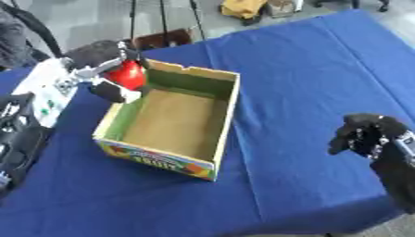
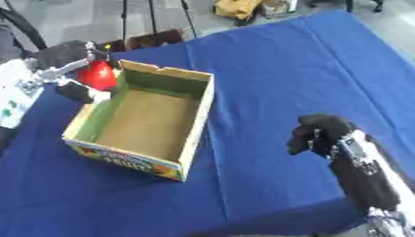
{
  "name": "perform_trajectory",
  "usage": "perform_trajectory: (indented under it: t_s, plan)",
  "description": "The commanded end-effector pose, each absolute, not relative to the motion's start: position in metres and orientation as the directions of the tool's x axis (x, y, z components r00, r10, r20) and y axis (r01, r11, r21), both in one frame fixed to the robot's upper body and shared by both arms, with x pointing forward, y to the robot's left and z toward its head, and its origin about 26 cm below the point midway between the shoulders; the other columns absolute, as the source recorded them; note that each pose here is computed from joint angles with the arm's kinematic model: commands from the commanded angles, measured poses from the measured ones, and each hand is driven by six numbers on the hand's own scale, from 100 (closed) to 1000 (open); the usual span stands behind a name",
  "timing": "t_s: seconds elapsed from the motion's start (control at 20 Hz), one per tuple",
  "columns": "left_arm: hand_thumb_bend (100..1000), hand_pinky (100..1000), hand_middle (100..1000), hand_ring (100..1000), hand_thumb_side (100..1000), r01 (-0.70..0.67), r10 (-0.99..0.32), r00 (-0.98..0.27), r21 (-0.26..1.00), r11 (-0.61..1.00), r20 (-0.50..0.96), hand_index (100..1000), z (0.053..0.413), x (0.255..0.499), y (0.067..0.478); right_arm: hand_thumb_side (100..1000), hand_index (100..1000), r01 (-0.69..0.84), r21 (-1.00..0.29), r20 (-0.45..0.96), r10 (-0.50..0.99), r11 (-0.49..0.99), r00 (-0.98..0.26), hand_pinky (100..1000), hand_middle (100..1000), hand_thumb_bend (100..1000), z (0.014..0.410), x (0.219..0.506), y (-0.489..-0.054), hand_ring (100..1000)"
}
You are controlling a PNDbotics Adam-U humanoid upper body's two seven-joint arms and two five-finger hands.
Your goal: Pick up objects on the table and place them in the box.
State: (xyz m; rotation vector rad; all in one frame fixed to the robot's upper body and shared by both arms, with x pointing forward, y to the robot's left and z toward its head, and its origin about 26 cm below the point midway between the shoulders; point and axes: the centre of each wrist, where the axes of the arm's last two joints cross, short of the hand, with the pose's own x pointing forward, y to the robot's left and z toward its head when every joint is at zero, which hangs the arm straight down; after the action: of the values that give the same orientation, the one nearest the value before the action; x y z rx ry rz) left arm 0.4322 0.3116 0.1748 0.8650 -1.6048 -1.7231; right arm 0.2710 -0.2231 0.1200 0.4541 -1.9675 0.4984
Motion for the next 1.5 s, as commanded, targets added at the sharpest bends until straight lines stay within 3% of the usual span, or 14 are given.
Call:
perform_trajectory:
  t_s: [0.05,0.6,0.75,0.95,1.0,1.15,1.4,1.5]
  plan:
    - [100,100,588,431,252,-0.009,-0.788,-0.611,0.996,-0.094,-0.08,745,0.179,0.436,0.305,774,750,-0.535,-0.164,0.886,-0.114,0.829,-0.449,580,586,100,0.129,0.271,-0.222,599]
    - [100,100,608,464,229,0.082,-0.749,-0.661,0.987,-0.135,-0.048,763,0.148,0.442,0.29,808,746,-0.531,-0.175,0.888,-0.1,0.829,-0.448,575,542,100,0.126,0.269,-0.22,549]
    - [100,100,611,470,280,0.099,-0.739,-0.672,0.984,-0.148,-0.044,765,0.146,0.442,0.29,810,746,-0.53,-0.177,0.89,-0.095,0.829,-0.447,575,540,100,0.126,0.269,-0.219,547]
    - [100,100,611,470,280,0.102,-0.736,-0.676,0.984,-0.148,-0.041,765,0.147,0.442,0.291,810,746,-0.53,-0.178,0.89,-0.094,0.829,-0.447,575,540,100,0.126,0.269,-0.219,547]
    - [553,266,653,556,1000,0.1,-0.735,-0.677,0.984,-0.145,-0.04,791,0.147,0.442,0.29,815,746,-0.53,-0.178,0.89,-0.094,0.829,-0.446,575,538,100,0.126,0.269,-0.219,547]
    - [548,335,677,590,1000,0.047,-0.717,-0.697,0.996,-0.075,-0.021,793,0.154,0.44,0.291,813,746,-0.527,-0.176,0.891,-0.093,0.831,-0.444,575,541,100,0.126,0.269,-0.219,552]
    - [604,560,745,714,1000,-0.032,-0.698,-0.716,0.999,0.035,0.001,806,0.167,0.437,0.298,812,747,-0.526,-0.174,0.891,-0.094,0.833,-0.445,575,541,100,0.126,0.269,-0.22,553]
    - [604,560,745,714,1000,-0.038,-0.691,-0.723,0.998,0.056,0.011,806,0.168,0.437,0.299,812,747,-0.526,-0.174,0.891,-0.094,0.832,-0.444,575,541,100,0.126,0.269,-0.22,553]
